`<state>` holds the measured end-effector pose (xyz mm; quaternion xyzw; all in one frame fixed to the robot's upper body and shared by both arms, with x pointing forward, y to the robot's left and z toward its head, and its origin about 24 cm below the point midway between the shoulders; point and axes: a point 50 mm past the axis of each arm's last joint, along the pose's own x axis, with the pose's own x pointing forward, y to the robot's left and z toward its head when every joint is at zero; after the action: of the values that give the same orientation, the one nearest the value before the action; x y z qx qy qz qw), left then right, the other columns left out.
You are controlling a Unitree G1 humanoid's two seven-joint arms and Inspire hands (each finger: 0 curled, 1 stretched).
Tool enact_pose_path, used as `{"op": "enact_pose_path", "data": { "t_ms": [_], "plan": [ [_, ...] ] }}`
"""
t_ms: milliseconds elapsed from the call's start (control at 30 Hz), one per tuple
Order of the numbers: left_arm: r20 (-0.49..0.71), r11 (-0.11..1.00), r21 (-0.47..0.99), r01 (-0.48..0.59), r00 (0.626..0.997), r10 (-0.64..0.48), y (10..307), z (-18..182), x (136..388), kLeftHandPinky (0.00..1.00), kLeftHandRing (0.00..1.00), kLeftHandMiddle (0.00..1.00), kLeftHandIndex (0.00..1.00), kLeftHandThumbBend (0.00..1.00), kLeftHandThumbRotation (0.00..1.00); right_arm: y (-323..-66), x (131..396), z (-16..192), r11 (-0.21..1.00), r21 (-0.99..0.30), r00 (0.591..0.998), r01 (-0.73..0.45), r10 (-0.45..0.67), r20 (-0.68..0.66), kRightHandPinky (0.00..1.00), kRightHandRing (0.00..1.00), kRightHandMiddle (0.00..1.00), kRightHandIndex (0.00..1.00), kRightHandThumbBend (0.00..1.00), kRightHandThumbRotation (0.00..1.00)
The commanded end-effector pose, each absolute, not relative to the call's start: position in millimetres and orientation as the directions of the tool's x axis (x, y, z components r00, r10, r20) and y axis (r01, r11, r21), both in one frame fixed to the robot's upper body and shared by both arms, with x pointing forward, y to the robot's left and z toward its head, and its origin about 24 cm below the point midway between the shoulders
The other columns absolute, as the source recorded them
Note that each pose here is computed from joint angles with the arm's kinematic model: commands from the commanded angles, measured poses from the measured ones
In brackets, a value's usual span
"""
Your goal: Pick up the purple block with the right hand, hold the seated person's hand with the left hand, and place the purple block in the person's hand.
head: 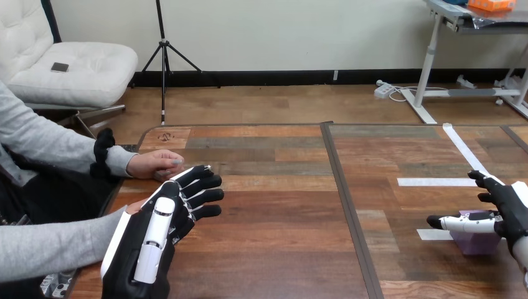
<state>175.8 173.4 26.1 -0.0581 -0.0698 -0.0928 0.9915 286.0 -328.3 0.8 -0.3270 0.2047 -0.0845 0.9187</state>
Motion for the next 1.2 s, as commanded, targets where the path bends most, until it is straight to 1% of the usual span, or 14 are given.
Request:
{"op": "enact_pose_path", "data": {
  "t_ms": [0,133,233,333,400,533,633,700,833,867,900,933,1067,1167],
  "plan": [
    [0.255,0.976,-0.093,0.196,0.952,-0.167,171,45,187,0.71,0.74,0.76,0.75,0.32,0.95,-334,304,27,0.736,-0.676,0.919,0.042,-0.293,-0.263,0.82,0.94,0.97,0.94,1.0,0.08],
    [0.259,0.977,-0.092,0.194,0.952,-0.165,171,45,187,0.71,0.74,0.75,0.75,0.31,0.96,-336,301,25,0.731,-0.682,0.916,0.015,-0.283,-0.283,0.83,0.94,0.98,0.95,1.0,0.07],
    [0.259,0.977,-0.09,0.192,0.952,-0.163,171,45,187,0.7,0.74,0.75,0.75,0.3,0.96,-337,300,24,0.721,-0.693,0.911,-0.005,-0.282,-0.3,0.83,0.93,0.97,0.96,1.0,0.08],
    [0.261,0.977,-0.092,0.191,0.952,-0.161,171,45,187,0.69,0.73,0.75,0.75,0.29,0.96,-337,299,22,0.736,-0.677,0.908,-0.006,-0.279,-0.312,0.83,0.94,0.97,0.96,1.0,0.09],
    [0.262,0.977,-0.094,0.191,0.952,-0.16,171,45,187,0.69,0.73,0.75,0.75,0.28,0.97,-337,298,21,0.75,-0.661,0.909,-0.001,-0.275,-0.314,0.85,0.94,0.98,0.96,1.0,0.08],
    [0.262,0.978,-0.093,0.189,0.952,-0.159,172,45,187,0.69,0.73,0.75,0.75,0.29,0.97,-338,296,19,0.709,-0.705,0.907,-0.028,-0.278,-0.316,0.84,0.94,0.97,0.96,1.0,0.08],
    [0.262,0.978,-0.094,0.188,0.952,-0.158,172,45,187,0.69,0.73,0.75,0.74,0.3,0.97,-338,296,18,0.706,-0.707,0.903,-0.036,-0.28,-0.326,0.83,0.93,0.96,0.95,1.0,0.1],
    [0.262,0.978,-0.094,0.187,0.952,-0.157,172,45,187,0.69,0.73,0.75,0.74,0.3,0.98,-338,295,17,0.711,-0.702,0.9,-0.038,-0.28,-0.333,0.82,0.93,0.96,0.94,1.0,0.09],
    [0.261,0.978,-0.092,0.185,0.953,-0.156,172,46,187,0.69,0.73,0.74,0.74,0.31,0.98,-337,296,16,0.666,-0.743,0.895,-0.059,-0.294,-0.335,0.81,0.92,0.96,0.93,1.0,0.06],
    [0.262,0.978,-0.092,0.186,0.952,-0.157,172,46,187,0.69,0.73,0.74,0.74,0.31,0.98,-337,296,16,0.653,-0.755,0.893,-0.062,-0.301,-0.334,0.78,0.9,0.94,0.9,1.0,0.04],
    [0.262,0.978,-0.092,0.187,0.952,-0.157,172,46,187,0.69,0.73,0.74,0.74,0.31,0.98,-337,296,16,0.643,-0.763,0.892,-0.065,-0.306,-0.334,0.77,0.89,0.93,0.9,1.0,0.03],
    [0.263,0.978,-0.09,0.189,0.951,-0.16,172,46,187,0.69,0.73,0.74,0.74,0.31,0.98,-337,296,15,0.621,-0.78,0.889,-0.071,-0.316,-0.332,0.76,0.89,0.92,0.89,1.0,0.02],
    [0.265,0.977,-0.091,0.192,0.95,-0.162,173,46,188,0.69,0.73,0.74,0.74,0.32,0.99,-336,297,15,0.565,-0.82,0.882,-0.09,-0.338,-0.329,0.66,0.81,0.85,0.83,1.0,0.01],
    [0.268,0.977,-0.092,0.192,0.95,-0.162,173,46,188,0.69,0.73,0.74,0.74,0.32,0.99,-336,297,14,0.555,-0.827,0.88,-0.089,-0.345,-0.327,0.61,0.75,0.8,0.79,1.0,0.0]
  ]
}}
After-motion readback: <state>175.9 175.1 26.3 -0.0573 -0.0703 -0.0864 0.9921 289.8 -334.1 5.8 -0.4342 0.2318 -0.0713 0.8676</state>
